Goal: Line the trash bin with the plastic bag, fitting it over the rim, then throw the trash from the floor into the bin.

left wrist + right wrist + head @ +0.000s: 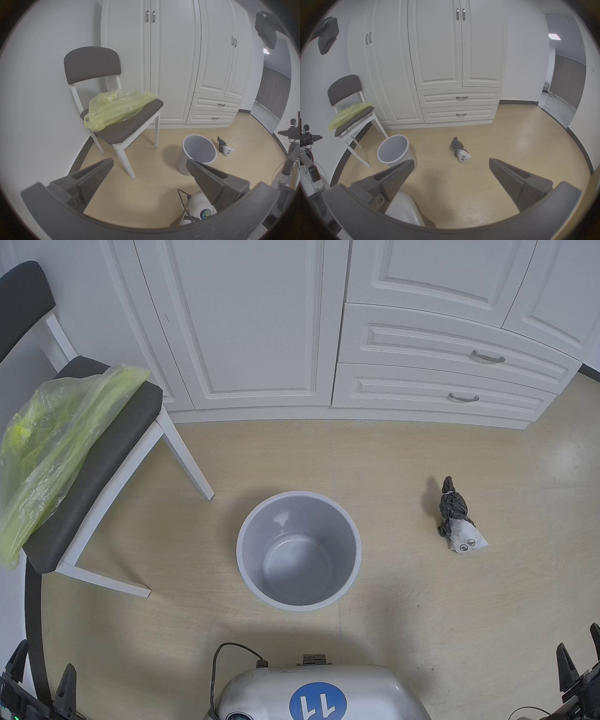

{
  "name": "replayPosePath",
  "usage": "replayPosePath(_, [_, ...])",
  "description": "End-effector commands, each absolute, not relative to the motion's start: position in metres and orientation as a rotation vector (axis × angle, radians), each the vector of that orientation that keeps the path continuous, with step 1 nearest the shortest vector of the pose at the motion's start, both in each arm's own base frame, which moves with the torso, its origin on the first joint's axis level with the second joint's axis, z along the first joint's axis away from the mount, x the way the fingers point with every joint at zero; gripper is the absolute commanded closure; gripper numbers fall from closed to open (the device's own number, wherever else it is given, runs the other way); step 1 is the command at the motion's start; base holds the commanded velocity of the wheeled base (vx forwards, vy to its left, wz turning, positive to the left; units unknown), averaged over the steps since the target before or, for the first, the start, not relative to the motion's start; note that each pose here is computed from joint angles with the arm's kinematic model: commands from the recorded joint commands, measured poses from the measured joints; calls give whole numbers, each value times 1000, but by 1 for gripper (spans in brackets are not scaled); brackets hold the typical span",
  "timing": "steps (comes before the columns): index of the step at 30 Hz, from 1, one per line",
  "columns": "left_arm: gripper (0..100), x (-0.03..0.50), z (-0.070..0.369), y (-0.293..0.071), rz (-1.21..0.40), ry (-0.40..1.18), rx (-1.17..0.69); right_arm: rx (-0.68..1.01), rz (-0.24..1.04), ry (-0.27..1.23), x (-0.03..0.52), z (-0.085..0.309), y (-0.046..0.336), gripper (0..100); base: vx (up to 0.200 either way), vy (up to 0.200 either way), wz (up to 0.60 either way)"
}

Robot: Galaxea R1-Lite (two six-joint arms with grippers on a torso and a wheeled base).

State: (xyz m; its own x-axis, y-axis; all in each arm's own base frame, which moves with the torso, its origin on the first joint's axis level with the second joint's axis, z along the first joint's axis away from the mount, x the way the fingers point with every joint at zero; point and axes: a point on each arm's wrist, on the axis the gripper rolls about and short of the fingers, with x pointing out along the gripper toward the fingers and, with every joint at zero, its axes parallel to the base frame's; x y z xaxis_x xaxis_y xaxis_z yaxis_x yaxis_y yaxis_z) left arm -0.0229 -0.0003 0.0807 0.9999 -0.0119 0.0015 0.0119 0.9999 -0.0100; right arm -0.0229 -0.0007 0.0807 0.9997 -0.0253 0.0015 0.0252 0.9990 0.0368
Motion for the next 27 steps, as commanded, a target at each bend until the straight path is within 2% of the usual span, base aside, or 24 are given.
replayPosePath(1, [0, -23, 75, 0, -12, 0, -11, 37, -24, -4, -23, 76, -1, 0, 0, 0, 0])
replayPosePath(27, [0, -23, 75, 0, -20, 0, 14, -5, -26, 2, -23, 76, -1, 0, 0, 0, 0])
